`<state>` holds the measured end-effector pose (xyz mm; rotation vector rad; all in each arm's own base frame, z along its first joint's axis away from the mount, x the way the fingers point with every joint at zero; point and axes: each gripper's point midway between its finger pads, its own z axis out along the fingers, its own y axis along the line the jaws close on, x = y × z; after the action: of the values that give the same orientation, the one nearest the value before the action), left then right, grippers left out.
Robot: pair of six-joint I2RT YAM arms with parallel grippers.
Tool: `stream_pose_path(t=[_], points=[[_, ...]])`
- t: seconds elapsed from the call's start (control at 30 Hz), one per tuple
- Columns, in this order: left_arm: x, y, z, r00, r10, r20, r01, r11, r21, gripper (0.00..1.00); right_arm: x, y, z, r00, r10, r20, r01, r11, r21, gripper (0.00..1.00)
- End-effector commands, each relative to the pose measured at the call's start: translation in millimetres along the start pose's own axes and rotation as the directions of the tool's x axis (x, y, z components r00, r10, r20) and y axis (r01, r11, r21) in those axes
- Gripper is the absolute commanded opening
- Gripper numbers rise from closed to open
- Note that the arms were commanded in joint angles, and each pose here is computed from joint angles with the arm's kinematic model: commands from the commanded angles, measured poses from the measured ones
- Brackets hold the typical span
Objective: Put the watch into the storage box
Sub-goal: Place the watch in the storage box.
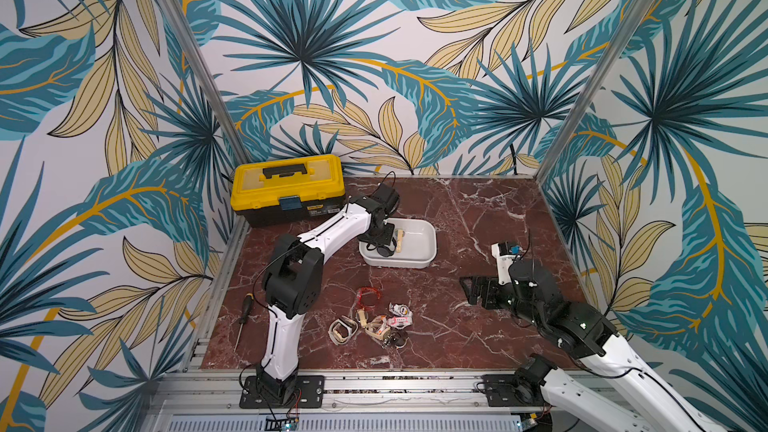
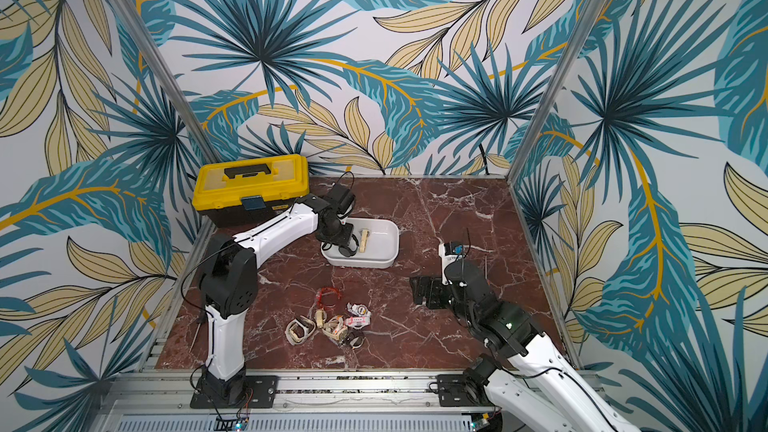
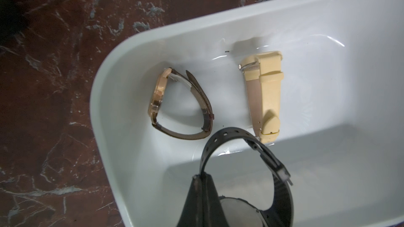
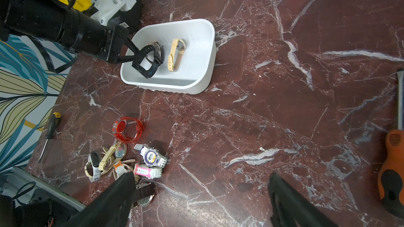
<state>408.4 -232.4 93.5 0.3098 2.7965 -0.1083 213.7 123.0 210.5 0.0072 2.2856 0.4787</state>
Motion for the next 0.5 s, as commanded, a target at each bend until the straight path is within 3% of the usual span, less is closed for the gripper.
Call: stream_pose_path(t=[0.0,0.47], points=[[6,8,16,1.000,0.003,-0.019,-0.004,0.999,-0.038,0.05,3,1,6,1.000,-0.015,-0.005,0.015,1.000,-0.006,0.97],[8,1,36,1.000,-0.003,-0.023,0.002,0.999,-0.032,0.11,4,1,12,1.000,-0.018,-0.015,0.018,1.000,0.000,0.97]])
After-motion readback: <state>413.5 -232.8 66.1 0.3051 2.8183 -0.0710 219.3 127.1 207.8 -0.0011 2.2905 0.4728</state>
